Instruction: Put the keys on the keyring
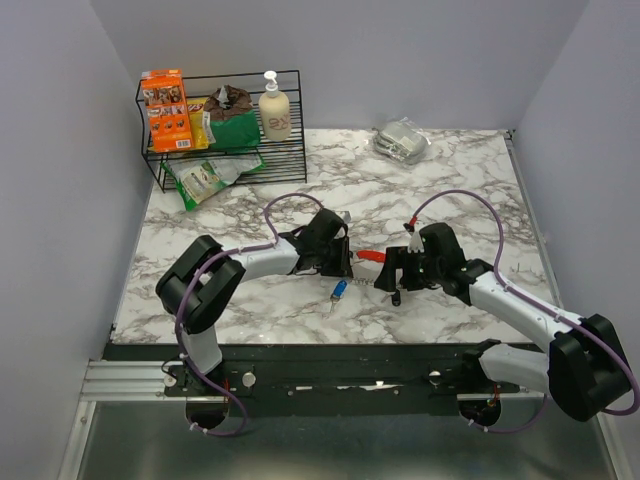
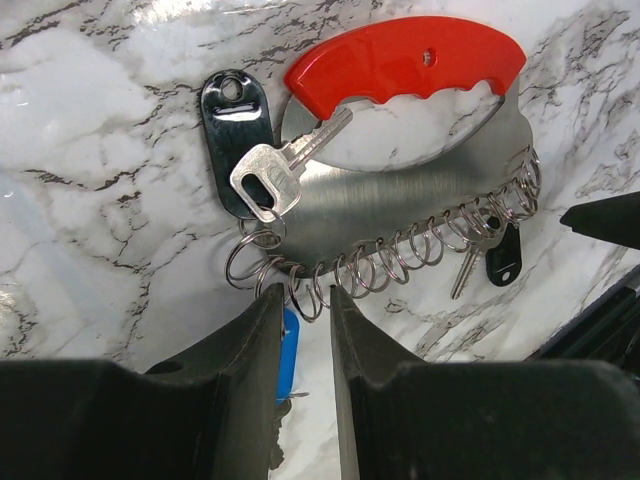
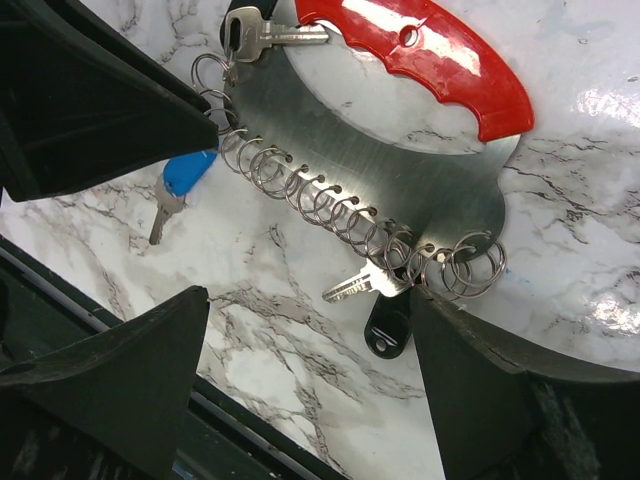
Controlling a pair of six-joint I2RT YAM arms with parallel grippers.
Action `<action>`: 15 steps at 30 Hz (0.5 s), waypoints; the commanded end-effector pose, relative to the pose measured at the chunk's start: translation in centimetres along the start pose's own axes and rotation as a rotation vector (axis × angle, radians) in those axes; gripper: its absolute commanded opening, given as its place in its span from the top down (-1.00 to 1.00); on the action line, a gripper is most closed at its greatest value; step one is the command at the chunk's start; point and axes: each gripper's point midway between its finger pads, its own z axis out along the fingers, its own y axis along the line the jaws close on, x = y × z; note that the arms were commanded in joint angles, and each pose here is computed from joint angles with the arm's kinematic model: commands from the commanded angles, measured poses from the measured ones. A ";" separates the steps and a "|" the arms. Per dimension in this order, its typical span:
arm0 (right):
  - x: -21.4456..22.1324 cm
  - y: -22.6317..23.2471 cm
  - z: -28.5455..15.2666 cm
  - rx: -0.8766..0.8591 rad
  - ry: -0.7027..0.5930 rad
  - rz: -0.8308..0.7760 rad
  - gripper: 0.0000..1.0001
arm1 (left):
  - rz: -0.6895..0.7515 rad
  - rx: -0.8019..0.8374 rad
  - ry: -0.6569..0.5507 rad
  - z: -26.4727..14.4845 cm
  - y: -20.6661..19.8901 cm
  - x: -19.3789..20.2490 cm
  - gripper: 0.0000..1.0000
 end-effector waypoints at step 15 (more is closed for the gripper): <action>0.0 0.6 -0.2 -0.031 -0.018 -0.012 -0.79 | 0.054 -0.033 -0.065 0.0 0.0 -1.7 0.99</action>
